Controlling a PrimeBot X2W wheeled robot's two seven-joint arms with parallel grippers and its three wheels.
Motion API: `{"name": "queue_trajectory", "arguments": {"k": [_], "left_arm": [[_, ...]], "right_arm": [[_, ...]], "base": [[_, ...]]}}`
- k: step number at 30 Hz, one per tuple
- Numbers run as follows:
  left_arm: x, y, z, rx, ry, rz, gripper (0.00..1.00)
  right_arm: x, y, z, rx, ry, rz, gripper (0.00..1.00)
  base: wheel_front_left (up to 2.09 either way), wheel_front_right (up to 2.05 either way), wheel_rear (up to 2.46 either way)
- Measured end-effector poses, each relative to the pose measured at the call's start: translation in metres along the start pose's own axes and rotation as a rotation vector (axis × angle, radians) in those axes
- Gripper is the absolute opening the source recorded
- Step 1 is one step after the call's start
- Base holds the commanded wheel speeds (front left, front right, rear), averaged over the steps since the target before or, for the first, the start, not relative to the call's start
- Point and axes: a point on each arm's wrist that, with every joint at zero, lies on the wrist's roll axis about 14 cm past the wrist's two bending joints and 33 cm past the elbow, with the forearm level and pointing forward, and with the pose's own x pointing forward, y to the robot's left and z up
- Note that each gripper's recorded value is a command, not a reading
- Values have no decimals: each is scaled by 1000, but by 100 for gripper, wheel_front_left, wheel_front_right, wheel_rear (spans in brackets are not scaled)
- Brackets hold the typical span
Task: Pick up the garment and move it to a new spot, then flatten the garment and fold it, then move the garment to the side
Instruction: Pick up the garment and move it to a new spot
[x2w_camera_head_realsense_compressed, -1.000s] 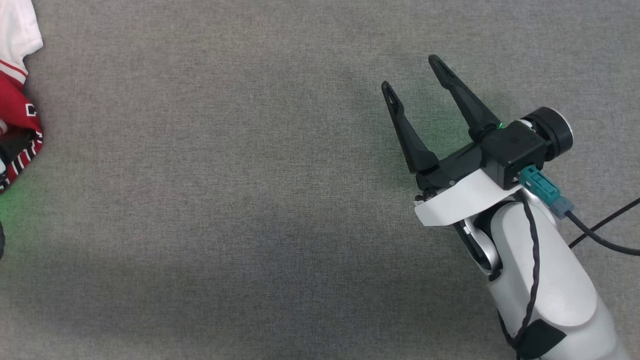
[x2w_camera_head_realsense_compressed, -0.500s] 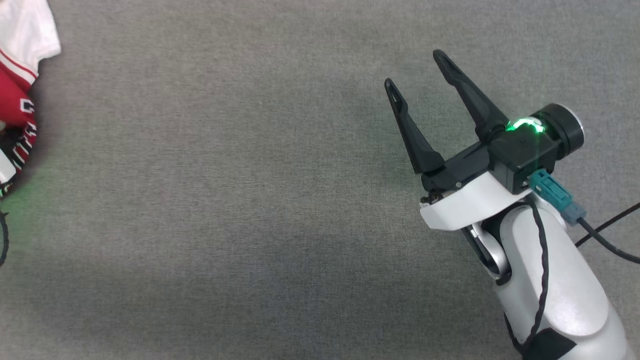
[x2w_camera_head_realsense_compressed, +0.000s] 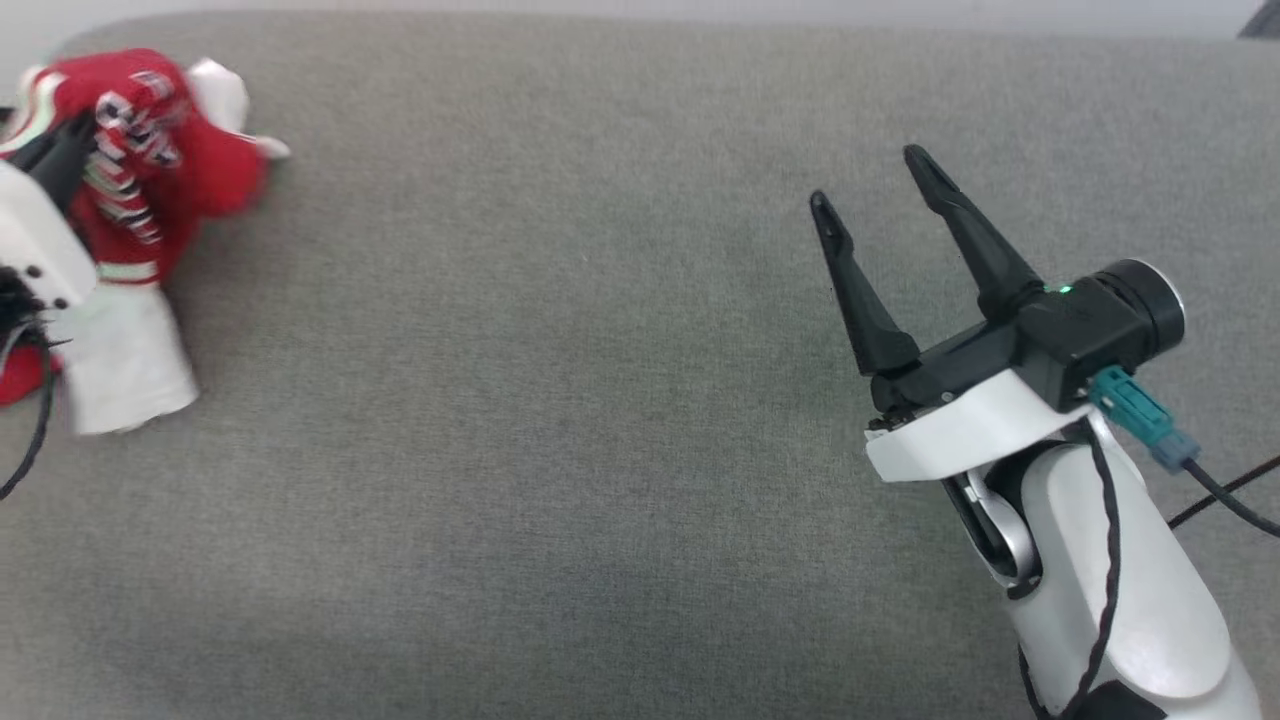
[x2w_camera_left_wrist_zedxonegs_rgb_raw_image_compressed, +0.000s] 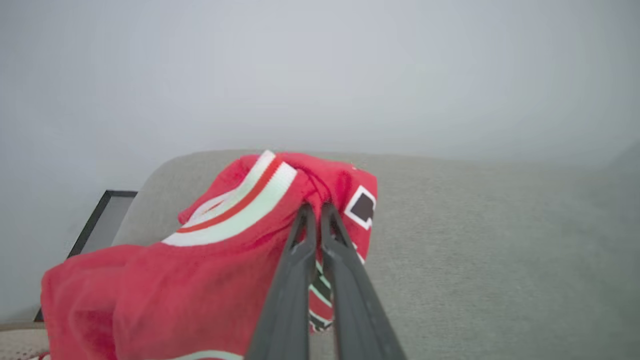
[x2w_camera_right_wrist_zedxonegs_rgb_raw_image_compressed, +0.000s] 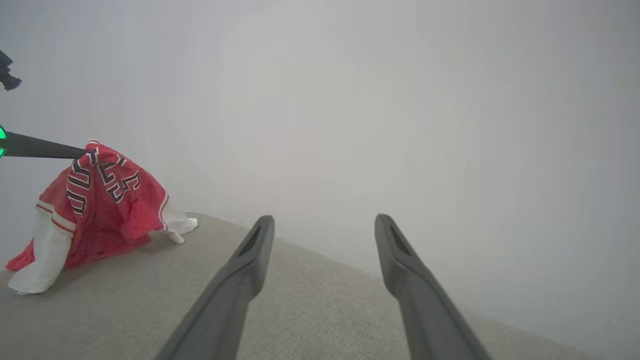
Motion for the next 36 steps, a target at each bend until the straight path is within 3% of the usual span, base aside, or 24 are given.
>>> {"name": "queue_trajectory", "arguments": {"k": [3, 12, 21, 24, 28, 36], "left_arm": [[-11, -32, 23, 57, -66, -107, 0], [-32, -168, 72, 162, -197, -509, 0], [-35, -328, 62, 260, -130, -893, 0], [-36, -371, 70, 248, -155, -990, 0], [-21, -392, 49, 270, -74, -1033, 0], [30, -360, -52, 381, 228, -937, 0]], "right_arm": [[-4, -3, 13, 0, -32, -23, 100], [-30, -37, 30, -4, -75, -157, 100], [-62, -84, 41, -12, -123, -325, 100], [-78, -103, 40, -25, -117, -389, 100], [-98, -121, 36, -36, -99, -458, 100], [-120, -137, 25, -6, -69, -531, 100]], "base": [[0, 0, 0], [0, 0, 0], [0, 0, 0], [0, 0, 0], [0, 0, 0], [0, 0, 0]]}}
